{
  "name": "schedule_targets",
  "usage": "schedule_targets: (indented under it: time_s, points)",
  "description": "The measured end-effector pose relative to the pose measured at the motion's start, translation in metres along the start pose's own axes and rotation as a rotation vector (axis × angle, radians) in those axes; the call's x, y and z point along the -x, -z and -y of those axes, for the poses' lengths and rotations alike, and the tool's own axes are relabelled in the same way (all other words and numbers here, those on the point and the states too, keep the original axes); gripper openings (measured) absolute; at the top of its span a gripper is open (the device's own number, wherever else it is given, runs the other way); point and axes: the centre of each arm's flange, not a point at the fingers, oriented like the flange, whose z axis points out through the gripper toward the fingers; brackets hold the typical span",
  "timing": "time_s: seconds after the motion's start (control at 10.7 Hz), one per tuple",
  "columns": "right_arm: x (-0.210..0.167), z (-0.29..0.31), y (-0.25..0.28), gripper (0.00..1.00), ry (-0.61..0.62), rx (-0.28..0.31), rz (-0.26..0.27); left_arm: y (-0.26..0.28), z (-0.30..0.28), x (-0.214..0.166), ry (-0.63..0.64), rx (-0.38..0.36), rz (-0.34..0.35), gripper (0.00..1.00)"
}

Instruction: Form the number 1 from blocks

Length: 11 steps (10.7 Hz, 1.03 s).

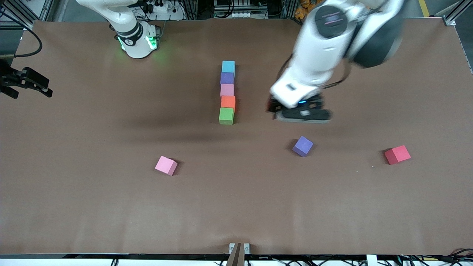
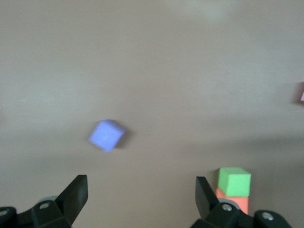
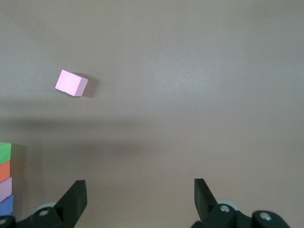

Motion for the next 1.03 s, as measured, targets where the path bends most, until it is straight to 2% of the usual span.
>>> schedule_targets:
  time_s: [0.19,0.47,1.03]
  points:
    - [0.000,0.001,0.000,1.00,0.002,0.000,0.000,0.037,0.078,-0.004,0.078,-0.023,0.047,1.00]
    - [0.000,0.001,0.000,1.00,0.002,0.001,0.000,0.060,0.171,-0.007,0.145,-0.041,0.104,1.00]
    - [0.000,0.006,0.000,1.00,0.010,0.001,0.000,0.096,0.220,0.025,0.112,-0.056,0.107,1.00]
